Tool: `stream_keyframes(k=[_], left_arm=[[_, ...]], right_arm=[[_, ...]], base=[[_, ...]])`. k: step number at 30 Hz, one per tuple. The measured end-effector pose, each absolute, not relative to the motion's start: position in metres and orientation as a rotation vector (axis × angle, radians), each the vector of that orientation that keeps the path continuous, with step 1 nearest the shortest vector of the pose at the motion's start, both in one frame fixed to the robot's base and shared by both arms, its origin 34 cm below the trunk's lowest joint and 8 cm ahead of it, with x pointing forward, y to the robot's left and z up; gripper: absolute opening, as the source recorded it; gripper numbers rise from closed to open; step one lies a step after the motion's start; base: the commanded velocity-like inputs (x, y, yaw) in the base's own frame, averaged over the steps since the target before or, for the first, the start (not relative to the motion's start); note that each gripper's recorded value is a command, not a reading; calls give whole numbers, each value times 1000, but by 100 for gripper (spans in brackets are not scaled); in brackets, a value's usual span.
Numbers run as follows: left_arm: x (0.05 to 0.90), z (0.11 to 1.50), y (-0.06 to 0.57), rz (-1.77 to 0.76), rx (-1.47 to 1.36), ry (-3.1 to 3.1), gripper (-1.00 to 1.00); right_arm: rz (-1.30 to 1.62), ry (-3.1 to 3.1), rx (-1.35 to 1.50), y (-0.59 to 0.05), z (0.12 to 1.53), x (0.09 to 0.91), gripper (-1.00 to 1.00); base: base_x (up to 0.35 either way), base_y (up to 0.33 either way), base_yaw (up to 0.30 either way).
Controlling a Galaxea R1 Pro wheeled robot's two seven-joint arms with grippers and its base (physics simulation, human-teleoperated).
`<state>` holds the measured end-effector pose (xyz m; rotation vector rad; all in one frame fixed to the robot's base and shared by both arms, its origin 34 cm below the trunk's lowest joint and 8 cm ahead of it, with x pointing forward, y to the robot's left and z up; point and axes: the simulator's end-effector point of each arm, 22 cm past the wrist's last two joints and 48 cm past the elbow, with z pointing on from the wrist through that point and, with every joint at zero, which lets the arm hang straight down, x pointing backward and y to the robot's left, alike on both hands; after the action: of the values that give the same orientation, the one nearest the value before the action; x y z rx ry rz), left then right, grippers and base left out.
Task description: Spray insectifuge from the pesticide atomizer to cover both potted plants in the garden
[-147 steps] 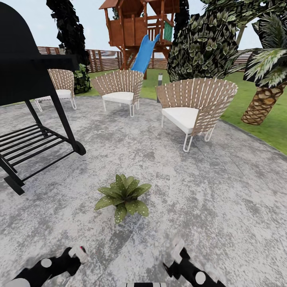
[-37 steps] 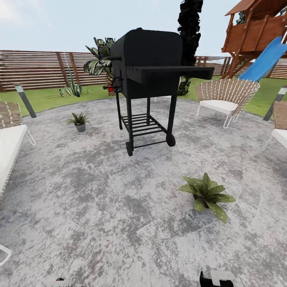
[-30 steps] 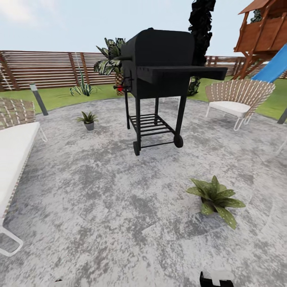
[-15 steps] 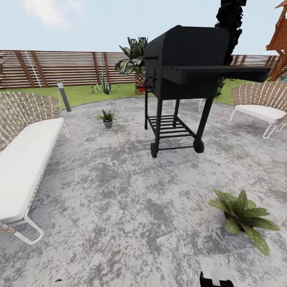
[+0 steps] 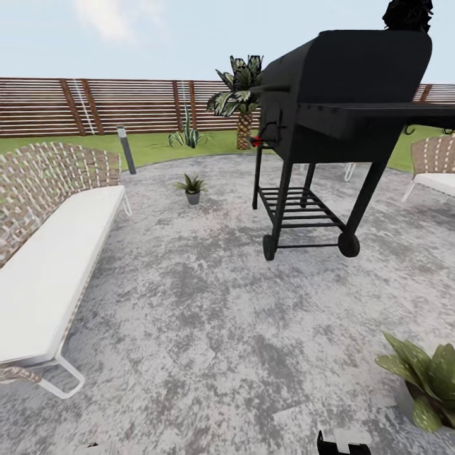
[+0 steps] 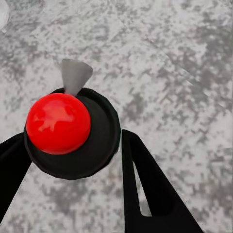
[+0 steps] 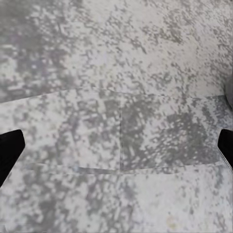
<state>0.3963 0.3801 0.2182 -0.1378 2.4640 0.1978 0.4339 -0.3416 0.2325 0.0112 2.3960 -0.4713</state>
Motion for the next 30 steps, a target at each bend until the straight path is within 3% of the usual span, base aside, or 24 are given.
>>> stream_keyframes(k=[20,30], left_arm=[[393,215,380,200,-138,2474,-100],[389,212,380,201,-138,2484,-100]], right_arm=[[-466,2406,8,-338,229,431,100],[-466,2417,5,-337,225,427,100]], base=[[339,0,32],[317,118,43]])
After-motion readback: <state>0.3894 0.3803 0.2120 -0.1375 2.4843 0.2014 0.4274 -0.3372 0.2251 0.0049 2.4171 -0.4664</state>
